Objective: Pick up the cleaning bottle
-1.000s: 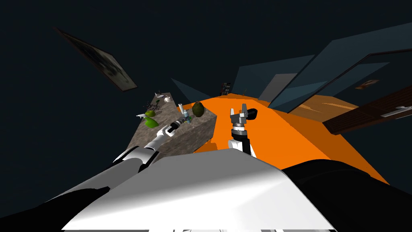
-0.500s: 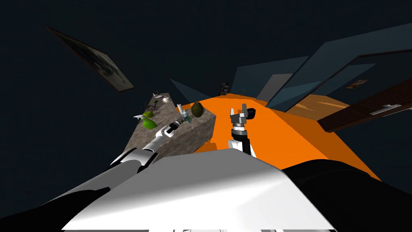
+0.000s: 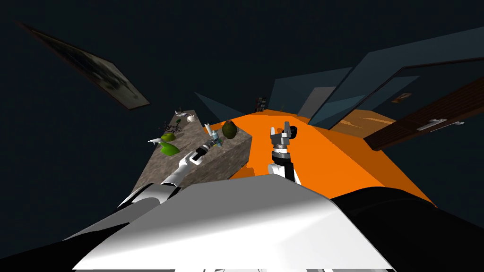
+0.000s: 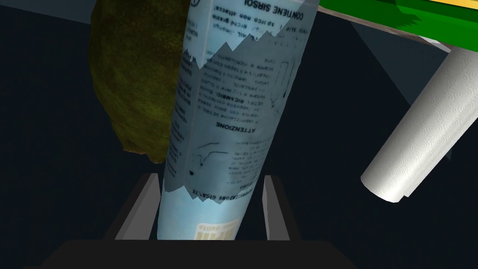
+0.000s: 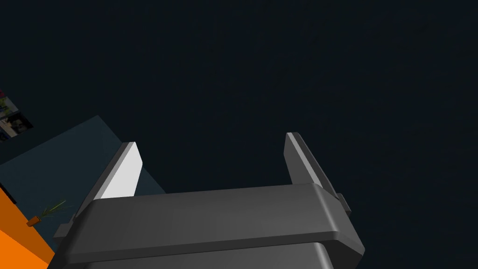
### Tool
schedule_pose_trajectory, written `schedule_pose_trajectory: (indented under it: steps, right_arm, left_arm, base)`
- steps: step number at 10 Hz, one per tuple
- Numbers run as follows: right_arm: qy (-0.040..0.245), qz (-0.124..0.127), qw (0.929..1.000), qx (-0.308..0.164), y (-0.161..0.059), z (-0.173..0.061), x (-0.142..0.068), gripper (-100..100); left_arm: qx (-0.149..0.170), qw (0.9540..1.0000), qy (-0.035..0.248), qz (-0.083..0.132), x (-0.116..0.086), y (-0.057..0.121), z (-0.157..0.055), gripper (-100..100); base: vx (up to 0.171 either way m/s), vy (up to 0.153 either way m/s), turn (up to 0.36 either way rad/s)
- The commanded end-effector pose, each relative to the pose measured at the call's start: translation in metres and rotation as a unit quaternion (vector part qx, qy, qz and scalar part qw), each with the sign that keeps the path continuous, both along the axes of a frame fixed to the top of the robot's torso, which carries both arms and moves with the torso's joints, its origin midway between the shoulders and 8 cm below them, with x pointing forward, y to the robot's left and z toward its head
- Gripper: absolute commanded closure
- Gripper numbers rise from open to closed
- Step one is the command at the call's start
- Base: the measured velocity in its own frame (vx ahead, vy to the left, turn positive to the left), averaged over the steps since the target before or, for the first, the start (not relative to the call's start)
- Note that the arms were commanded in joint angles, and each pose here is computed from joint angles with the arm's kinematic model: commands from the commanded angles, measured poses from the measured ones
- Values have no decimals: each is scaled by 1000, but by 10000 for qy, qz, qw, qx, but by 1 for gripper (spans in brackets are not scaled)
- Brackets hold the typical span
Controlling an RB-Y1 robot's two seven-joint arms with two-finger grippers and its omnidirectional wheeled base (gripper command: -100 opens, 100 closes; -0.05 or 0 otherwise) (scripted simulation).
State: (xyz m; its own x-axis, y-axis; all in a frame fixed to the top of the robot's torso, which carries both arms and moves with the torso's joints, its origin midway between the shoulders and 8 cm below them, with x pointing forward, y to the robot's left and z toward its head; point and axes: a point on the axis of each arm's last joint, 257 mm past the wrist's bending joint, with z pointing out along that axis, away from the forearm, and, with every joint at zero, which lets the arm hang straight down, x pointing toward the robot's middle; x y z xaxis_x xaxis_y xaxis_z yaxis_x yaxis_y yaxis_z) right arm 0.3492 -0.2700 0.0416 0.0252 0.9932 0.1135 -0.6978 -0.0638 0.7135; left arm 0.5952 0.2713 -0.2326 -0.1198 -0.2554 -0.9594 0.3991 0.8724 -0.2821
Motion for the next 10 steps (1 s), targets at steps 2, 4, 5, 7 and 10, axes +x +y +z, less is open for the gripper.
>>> schedule_pose_trajectory:
  steps: [2,4,5,7,10]
  right_arm:
    - [0,1,10000,0,0,0,0,0]
    - [0,0,10000,0,0,0,0,0]
    - [0,0,10000,0,0,0,0,0]
    - [0,0,10000,0,0,0,0,0]
    - [0,0,10000,0,0,0,0,0]
  left_arm:
    - [-69,9999,-6,151,-18,17,-3,100]
    - [-103,9994,-63,335,-28,37,2,100]
    - [-117,9995,-43,303,-36,35,-2,100]
    - [-134,9988,-97,461,-53,53,1,100]
    - [-134,9986,88,500,-72,58,-19,100]
  base:
    - [30,-7,-167]
    - [32,-3,-100]
    - [38,0,-97]
    - [29,-3,-73]
    - [24,0,-42]
